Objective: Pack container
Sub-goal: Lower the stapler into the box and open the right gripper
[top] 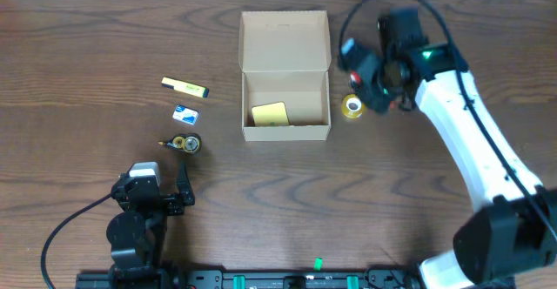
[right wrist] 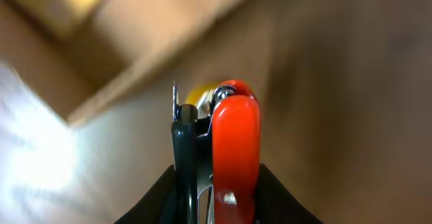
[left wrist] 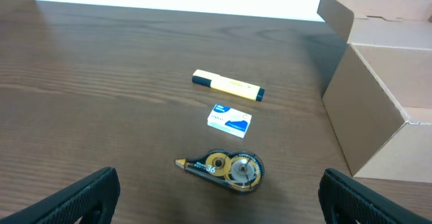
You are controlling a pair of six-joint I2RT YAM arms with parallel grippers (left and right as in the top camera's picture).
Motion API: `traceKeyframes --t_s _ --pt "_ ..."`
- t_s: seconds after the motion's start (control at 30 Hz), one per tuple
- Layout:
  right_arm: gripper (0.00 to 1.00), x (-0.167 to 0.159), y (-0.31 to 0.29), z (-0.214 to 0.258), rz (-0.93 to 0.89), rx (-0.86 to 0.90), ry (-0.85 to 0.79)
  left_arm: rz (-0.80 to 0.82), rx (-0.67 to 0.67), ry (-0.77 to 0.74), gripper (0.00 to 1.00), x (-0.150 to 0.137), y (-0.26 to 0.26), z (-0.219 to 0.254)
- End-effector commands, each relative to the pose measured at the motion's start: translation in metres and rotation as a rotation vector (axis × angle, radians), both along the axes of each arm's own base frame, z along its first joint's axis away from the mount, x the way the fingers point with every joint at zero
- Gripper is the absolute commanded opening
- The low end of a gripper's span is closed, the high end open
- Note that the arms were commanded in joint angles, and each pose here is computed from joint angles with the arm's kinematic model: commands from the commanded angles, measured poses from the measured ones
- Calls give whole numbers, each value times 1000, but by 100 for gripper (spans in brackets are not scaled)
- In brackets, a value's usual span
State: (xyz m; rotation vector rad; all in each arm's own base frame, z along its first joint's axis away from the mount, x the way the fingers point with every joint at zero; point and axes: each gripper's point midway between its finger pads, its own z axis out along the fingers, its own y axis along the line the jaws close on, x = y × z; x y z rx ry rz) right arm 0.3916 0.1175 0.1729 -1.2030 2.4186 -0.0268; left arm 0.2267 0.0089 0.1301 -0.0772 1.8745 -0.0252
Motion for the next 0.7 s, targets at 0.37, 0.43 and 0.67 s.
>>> traceKeyframes --t_s 0.37,0.43,0.67 --pt "1 11 126 30 354 205 -160 8 -4 23 95 0 1 -11" --pt "1 10 135 18 405 183 -151 8 -4 23 95 0 1 -11" --pt "1 4 158 -16 574 115 -134 8 -4 23 95 0 1 -11"
